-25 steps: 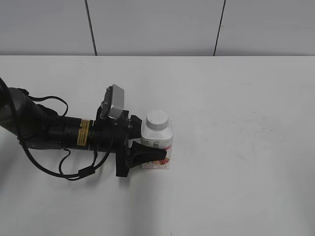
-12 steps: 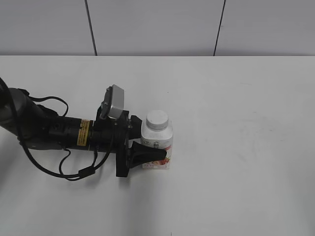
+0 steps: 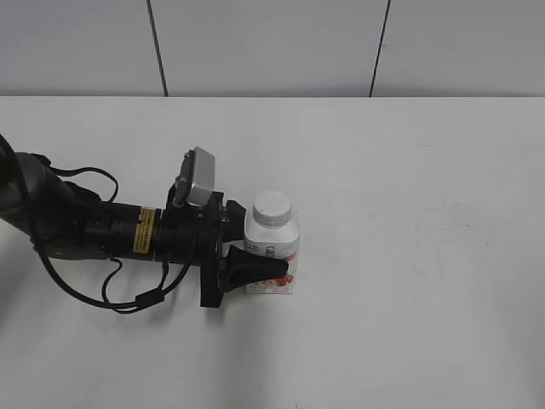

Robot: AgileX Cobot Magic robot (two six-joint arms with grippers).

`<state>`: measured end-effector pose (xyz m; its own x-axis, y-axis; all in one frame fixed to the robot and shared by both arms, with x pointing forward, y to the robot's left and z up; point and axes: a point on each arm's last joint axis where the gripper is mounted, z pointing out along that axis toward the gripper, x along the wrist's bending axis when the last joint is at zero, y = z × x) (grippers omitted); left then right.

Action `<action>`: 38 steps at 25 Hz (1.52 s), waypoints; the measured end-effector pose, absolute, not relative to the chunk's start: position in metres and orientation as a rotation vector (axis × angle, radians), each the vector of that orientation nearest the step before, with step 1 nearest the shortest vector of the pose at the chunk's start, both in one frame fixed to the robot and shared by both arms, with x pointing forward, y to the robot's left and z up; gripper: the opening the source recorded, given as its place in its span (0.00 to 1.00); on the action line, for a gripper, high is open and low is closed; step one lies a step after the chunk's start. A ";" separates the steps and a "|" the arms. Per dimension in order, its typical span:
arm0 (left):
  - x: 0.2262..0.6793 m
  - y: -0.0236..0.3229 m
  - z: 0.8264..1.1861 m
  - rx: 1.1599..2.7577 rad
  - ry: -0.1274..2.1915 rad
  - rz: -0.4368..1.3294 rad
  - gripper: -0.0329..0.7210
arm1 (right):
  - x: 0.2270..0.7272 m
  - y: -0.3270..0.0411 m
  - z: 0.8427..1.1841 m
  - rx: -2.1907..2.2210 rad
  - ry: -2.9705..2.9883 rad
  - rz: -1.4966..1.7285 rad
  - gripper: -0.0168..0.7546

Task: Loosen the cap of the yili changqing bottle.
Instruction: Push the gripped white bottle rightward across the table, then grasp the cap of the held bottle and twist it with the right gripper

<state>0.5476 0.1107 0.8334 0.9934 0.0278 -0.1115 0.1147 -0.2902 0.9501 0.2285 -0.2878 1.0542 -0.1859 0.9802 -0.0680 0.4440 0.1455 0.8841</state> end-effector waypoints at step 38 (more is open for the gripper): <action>0.547 0.111 0.833 1.869 0.093 -0.087 0.59 | 0.489 -0.184 1.091 2.303 2.270 0.819 0.69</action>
